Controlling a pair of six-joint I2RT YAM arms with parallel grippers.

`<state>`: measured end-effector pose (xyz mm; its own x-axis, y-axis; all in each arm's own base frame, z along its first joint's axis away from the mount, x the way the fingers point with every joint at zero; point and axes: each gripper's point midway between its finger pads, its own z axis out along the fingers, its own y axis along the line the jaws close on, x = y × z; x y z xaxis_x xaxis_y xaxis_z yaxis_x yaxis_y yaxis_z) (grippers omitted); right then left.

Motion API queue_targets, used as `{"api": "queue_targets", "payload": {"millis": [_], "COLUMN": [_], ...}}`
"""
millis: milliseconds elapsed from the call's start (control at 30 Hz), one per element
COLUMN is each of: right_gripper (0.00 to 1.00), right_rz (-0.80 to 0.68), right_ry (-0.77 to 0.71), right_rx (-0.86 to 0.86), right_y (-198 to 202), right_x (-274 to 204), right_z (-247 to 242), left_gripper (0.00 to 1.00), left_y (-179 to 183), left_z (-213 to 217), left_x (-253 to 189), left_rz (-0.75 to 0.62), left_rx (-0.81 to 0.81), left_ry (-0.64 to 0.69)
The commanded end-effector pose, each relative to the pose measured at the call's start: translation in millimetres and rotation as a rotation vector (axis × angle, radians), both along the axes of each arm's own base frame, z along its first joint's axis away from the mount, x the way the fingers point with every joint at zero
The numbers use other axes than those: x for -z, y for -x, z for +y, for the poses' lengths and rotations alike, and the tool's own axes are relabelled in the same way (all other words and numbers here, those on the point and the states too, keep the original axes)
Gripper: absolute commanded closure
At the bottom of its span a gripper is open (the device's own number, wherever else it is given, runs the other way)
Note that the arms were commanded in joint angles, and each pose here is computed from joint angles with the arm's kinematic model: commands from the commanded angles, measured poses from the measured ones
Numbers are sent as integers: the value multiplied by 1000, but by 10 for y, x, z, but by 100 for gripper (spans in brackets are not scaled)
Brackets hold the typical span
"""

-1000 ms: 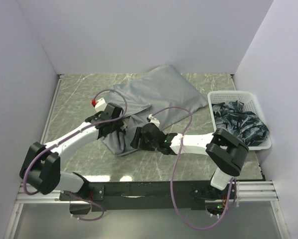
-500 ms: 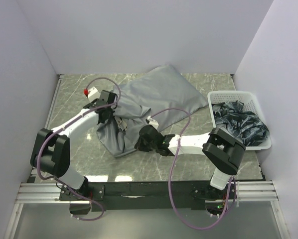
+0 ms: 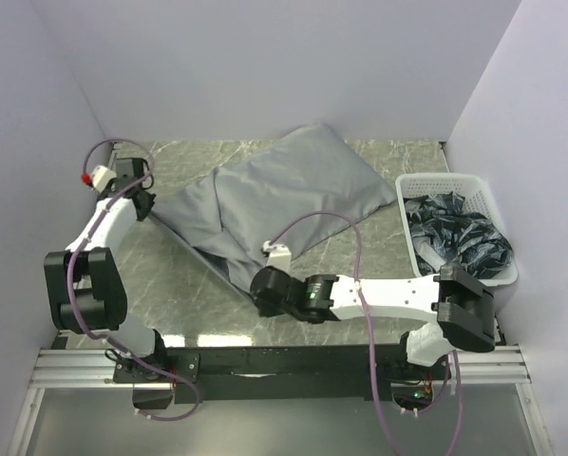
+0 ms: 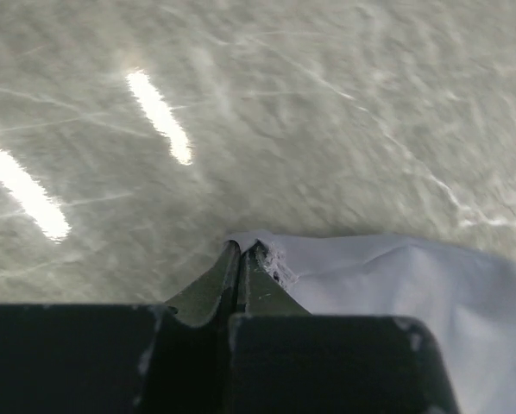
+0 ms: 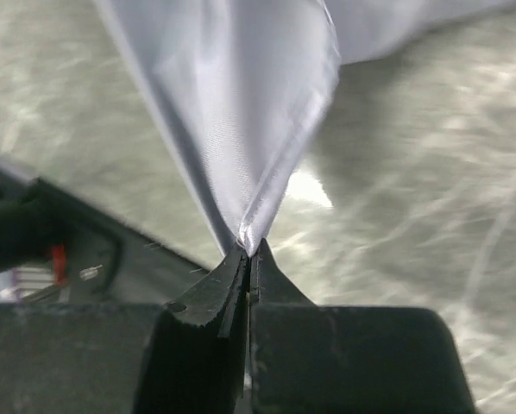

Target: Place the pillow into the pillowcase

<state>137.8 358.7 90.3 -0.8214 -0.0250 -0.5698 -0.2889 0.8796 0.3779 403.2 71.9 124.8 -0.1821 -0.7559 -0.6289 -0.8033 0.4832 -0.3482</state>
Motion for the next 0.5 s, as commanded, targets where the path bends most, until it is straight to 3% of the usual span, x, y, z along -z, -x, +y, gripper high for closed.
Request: {"api": "queue_targets", "payload": {"millis": [0, 167, 333, 467], "right_gripper": [100, 99, 72, 37], "right_rz": [-38, -98, -111, -147], "right_ry": [204, 303, 184, 173], "right_rx": [-59, -199, -404, -423], "right_y": [306, 596, 769, 682], "right_x": [4, -98, -409, -611], "right_z": [-131, 425, 1129, 1154], "left_gripper": [99, 99, 99, 99], "left_y": [-179, -242, -396, -492], "left_z": [288, 579, 758, 808], "left_x": [-16, -15, -135, -119], "left_rz": [-70, -90, -133, -136], "left_rx": [-63, -107, -81, -40], "left_ry": [73, 98, 91, 125]}}
